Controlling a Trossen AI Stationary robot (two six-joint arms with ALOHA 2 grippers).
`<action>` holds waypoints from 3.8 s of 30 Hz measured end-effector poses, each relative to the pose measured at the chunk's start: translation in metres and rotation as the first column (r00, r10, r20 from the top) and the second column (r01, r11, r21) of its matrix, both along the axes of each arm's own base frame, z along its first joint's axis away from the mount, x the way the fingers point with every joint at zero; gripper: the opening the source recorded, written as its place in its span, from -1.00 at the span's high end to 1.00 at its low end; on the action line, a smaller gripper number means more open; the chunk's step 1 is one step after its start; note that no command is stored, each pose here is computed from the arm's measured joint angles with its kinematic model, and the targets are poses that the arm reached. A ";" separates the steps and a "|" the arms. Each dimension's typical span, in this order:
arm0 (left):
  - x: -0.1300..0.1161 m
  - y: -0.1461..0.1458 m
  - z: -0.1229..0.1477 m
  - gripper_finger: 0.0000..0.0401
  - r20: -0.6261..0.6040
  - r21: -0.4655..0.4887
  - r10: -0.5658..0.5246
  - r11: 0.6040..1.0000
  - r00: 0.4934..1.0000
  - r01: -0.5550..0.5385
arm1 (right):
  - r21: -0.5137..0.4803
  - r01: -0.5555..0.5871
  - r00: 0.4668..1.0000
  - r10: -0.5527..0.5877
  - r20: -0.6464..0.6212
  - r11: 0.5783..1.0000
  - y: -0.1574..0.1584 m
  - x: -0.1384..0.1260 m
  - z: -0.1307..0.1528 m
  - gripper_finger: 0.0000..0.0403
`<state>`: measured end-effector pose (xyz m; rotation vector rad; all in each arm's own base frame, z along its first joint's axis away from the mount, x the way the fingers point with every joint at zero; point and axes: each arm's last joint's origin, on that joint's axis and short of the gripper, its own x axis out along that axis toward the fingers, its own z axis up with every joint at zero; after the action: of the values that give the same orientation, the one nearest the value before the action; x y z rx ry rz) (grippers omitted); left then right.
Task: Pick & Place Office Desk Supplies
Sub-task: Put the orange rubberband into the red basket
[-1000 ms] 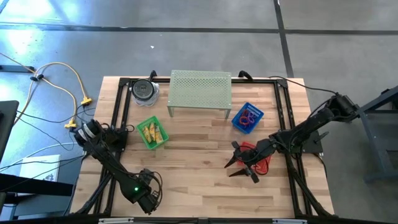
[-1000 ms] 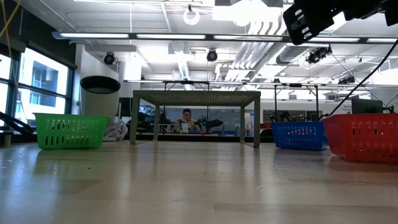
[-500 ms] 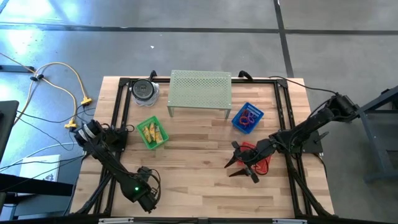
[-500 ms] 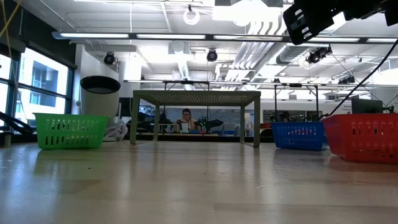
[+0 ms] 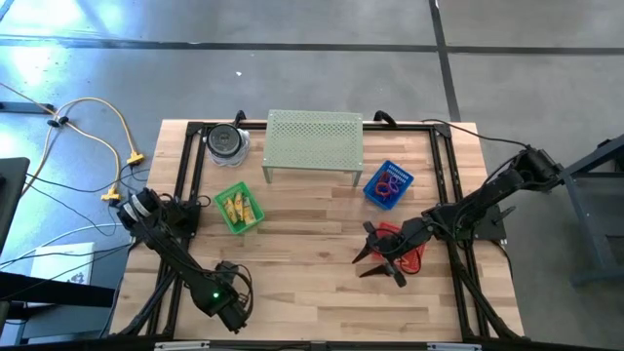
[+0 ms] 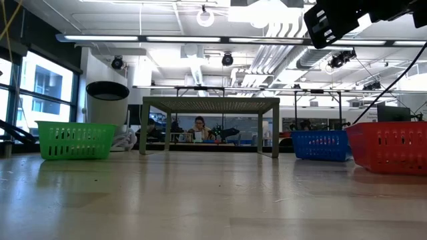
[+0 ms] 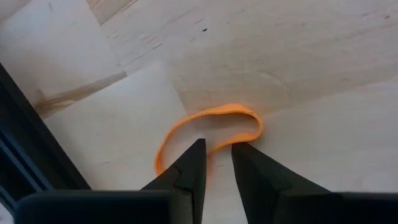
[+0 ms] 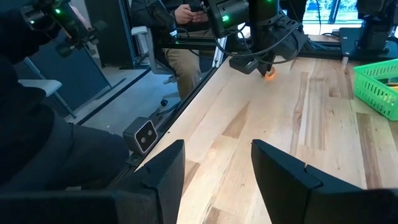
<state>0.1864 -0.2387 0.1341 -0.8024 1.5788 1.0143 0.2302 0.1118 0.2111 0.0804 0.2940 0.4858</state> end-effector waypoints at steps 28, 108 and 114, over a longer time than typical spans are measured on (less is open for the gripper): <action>0.009 0.013 0.054 1.00 0.357 -0.018 0.012 1.000 0.934 -0.006 | 0.002 -0.052 0.998 0.052 -0.020 0.999 0.001 -0.001 -0.002 0.14; 0.151 0.058 0.117 1.00 0.845 0.523 -0.527 0.779 -0.091 0.345 | 0.162 0.144 0.979 -0.164 0.118 0.976 0.011 0.047 -0.060 0.14; 0.151 0.059 0.117 1.00 0.844 0.524 -0.531 0.779 -0.083 0.345 | 0.196 0.052 0.980 -0.088 0.180 0.979 0.013 0.046 -0.052 0.14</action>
<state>0.3375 -0.1794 0.2506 -0.5174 0.3624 -0.1213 0.2764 0.1253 0.1588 0.2293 0.0584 0.4469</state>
